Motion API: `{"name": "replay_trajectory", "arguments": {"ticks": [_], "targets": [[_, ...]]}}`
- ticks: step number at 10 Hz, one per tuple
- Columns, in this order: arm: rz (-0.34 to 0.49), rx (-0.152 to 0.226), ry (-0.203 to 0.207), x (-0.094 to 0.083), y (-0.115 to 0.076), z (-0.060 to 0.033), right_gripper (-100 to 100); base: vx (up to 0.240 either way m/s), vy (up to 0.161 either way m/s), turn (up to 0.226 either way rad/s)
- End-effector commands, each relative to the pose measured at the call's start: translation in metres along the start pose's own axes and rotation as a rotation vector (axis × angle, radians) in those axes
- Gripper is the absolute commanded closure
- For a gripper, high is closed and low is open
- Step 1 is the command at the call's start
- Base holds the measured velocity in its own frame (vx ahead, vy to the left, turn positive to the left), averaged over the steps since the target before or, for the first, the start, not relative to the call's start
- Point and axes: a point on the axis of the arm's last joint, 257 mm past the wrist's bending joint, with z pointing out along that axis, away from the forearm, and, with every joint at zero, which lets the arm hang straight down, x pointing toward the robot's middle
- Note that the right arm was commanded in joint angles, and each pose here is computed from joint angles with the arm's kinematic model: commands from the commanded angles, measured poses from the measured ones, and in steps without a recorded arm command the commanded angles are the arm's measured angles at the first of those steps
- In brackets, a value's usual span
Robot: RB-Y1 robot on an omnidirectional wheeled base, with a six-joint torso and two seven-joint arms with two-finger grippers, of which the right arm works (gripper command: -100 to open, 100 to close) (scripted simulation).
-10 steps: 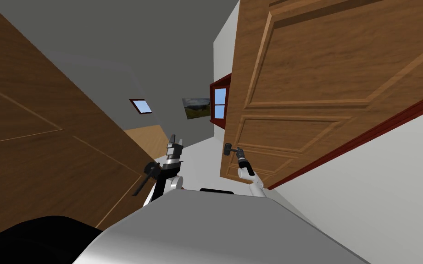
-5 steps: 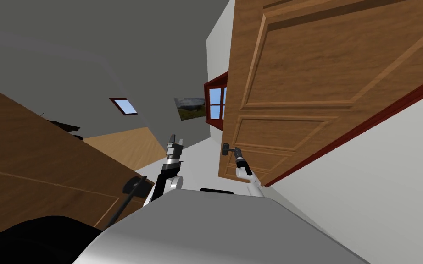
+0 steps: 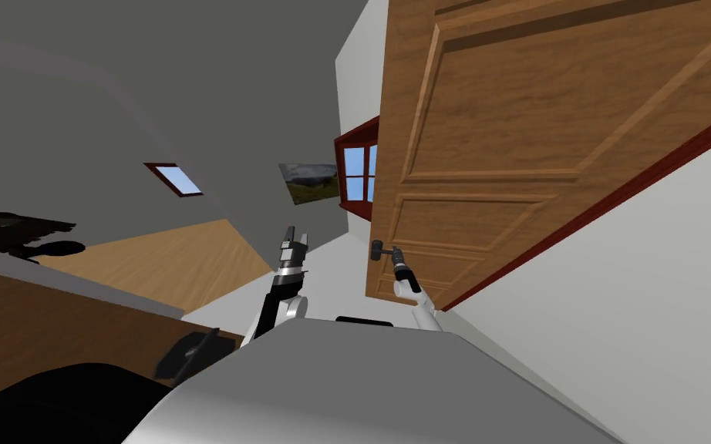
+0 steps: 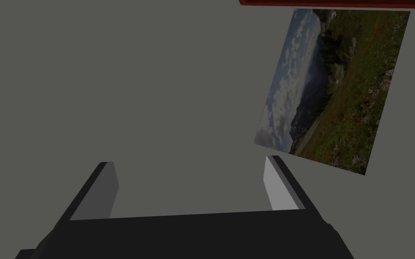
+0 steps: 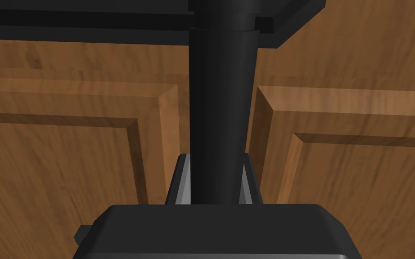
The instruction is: Push the door open
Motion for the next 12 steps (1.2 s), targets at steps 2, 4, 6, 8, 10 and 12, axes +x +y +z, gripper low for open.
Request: {"name": "replay_trajectory", "arguments": {"ticks": [2,4,6,8,10,12], "targets": [[-0.011,-0.009,-0.012,-0.006,0.003,0.0014,100,0.080,0.037,-0.132],[-0.008,-0.009,-0.003,0.002,0.003,0.0024,100,0.088,0.055,-0.171],[-0.003,-0.009,0.009,0.014,0.003,0.0037,100,0.121,0.081,-0.218],[0.006,-0.008,0.023,0.030,0.004,0.0049,100,0.133,0.095,-0.238],[0.015,-0.008,0.036,0.044,0.004,0.0056,100,0.114,0.157,-0.241],[0.025,-0.008,0.047,0.056,0.005,0.0059,100,0.109,0.136,-0.183]]}}
